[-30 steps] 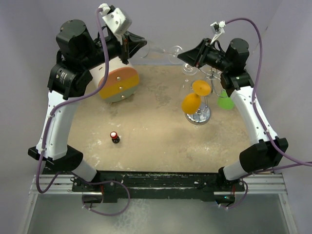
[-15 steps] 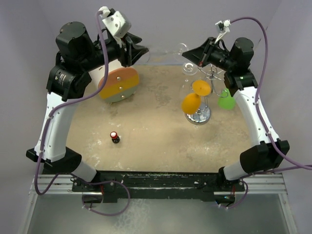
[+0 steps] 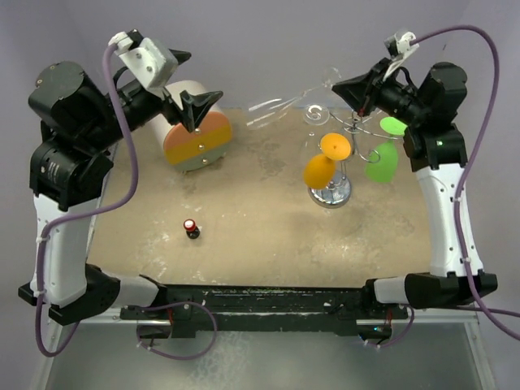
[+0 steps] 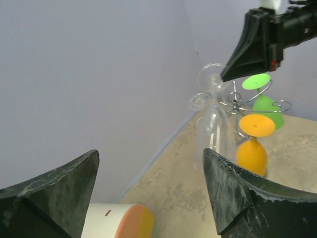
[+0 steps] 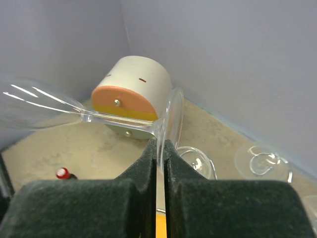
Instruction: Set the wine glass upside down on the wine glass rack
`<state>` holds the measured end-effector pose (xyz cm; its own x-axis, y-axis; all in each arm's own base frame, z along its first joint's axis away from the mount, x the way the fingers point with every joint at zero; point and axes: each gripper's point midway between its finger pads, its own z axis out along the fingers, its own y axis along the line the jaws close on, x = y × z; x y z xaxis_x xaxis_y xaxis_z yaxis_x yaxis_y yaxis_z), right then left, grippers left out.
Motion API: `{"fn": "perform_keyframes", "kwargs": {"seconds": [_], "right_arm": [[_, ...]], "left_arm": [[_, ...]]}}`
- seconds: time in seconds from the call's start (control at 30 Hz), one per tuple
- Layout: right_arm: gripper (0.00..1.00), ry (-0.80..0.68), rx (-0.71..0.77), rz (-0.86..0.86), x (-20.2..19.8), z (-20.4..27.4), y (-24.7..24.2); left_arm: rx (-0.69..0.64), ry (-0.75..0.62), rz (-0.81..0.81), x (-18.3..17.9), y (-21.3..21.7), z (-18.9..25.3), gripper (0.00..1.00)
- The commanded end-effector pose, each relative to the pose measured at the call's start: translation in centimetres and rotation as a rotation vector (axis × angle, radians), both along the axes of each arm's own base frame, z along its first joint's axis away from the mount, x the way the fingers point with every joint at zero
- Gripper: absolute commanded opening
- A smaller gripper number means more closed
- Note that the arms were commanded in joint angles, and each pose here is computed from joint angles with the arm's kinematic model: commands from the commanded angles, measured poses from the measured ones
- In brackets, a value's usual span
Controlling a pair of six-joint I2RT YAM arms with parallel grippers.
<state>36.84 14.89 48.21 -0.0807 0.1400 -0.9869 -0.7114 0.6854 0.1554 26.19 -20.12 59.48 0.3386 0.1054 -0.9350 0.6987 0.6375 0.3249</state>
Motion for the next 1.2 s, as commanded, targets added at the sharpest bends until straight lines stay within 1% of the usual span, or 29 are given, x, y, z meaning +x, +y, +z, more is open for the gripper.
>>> {"fn": "perform_keyframes", "kwargs": {"seconds": [0.0,0.13,0.2,0.37,0.53,0.6,0.73,0.83,1.0,1.07,1.13,1.17], "right_arm": [[0.00,-0.278,-0.284,0.035,-4.7,3.0,-0.9],[0.00,-0.345,-0.459,0.113,-7.9,1.5,-1.1],[0.00,-0.346,-0.533,0.120,-9.2,0.4,-1.7],[0.00,-0.313,-0.636,0.109,-11.6,-1.7,-3.0],[0.00,-0.275,-0.735,0.060,-13.7,-3.8,-4.8],[0.00,-0.245,-0.790,0.027,-14.1,-5.1,-5.9],[0.00,-0.171,-0.913,-0.105,-14.5,-7.3,-9.3],[0.00,-0.100,-0.997,-0.218,-14.5,-9.1,-12.4],[0.00,-0.048,-1.059,-0.326,-14.5,-10.4,-14.9],[0.00,-0.021,-1.104,-0.405,-14.0,-10.5,-16.6],[0.00,0.022,-1.167,-0.519,-13.3,-10.5,-19.0],[0.00,0.028,-1.179,-0.541,-12.9,-10.5,-19.4]], "left_arm": [[-0.003,-0.063,0.114,0.3,2.3,1.4,0.89],[0.002,-0.065,0.122,0.5,2.4,1.2,0.92],[0.006,-0.066,0.125,0.8,2.4,1.2,0.93],[0.019,-0.069,0.132,1.7,2.1,0.9,0.95],[0.025,-0.062,0.149,2.7,2.0,0.6,0.96],[0.023,-0.059,0.164,3.0,2.2,0.5,0.97],[0.025,-0.047,0.188,3.6,2.5,0.2,1.00],[0.036,-0.027,0.196,4.1,2.4,-0.6,0.99],[0.075,0.045,0.223,6.2,2.0,-3.6,0.99],[0.090,0.071,0.235,6.9,1.9,-4.8,0.99],[0.105,0.099,0.254,7.6,2.0,-6.2,0.99],[0.112,0.114,0.261,7.9,2.0,-7.0,0.99]]}}
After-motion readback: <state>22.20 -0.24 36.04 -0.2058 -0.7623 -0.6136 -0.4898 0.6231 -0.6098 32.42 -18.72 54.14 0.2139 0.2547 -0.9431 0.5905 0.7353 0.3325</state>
